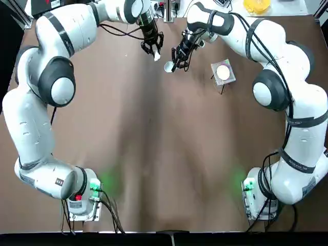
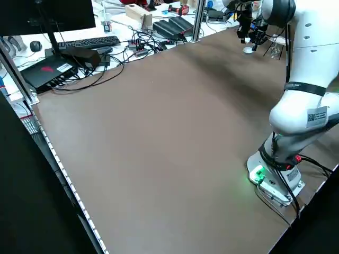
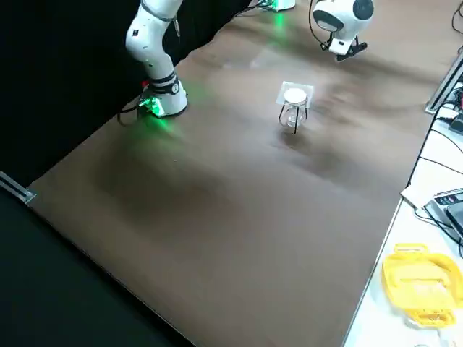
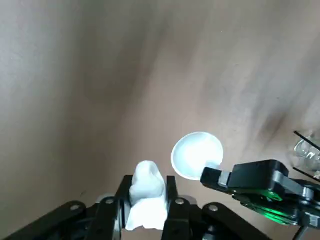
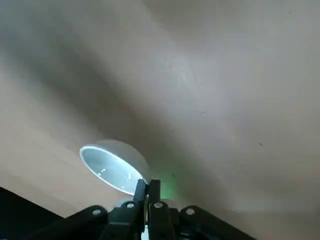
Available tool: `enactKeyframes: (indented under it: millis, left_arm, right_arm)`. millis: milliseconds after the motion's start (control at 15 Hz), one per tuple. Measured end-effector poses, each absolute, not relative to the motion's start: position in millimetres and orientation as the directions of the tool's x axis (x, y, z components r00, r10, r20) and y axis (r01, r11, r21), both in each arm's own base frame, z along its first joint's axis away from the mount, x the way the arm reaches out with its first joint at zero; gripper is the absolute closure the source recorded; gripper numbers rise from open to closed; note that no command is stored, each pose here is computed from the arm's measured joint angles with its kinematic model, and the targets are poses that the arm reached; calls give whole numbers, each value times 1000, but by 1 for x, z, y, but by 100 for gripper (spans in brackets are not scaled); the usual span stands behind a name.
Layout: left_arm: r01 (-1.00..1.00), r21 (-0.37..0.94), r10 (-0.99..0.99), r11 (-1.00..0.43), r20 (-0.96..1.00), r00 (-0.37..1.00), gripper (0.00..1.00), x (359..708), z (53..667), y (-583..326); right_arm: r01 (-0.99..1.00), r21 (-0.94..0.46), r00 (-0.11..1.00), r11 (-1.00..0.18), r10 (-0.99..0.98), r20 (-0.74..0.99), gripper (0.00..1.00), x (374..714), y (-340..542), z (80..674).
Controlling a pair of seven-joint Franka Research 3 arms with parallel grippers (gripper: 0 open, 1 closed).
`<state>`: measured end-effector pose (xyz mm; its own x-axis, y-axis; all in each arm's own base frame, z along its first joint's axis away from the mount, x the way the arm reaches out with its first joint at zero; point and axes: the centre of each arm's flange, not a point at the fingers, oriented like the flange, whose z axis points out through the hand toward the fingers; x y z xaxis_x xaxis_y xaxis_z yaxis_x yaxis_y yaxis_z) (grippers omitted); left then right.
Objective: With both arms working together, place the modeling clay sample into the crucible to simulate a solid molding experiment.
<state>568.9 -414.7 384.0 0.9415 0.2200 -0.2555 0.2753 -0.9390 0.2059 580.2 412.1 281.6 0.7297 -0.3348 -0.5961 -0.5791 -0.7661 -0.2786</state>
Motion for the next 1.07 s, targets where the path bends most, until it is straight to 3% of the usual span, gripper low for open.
enactKeyframes:
  millis: [600,1067]
  left_arm:
    - [271,232,214,-934,-245,946,67,561,354,-443]
    - [266,221,207,-938,-259,944,64,557,340,-449]
  right_arm:
    - [-439,-395,826,-807,-190,-530,96,584,416,292]
    - [-409,-418,840,-811,-157,-519,96,583,420,296]
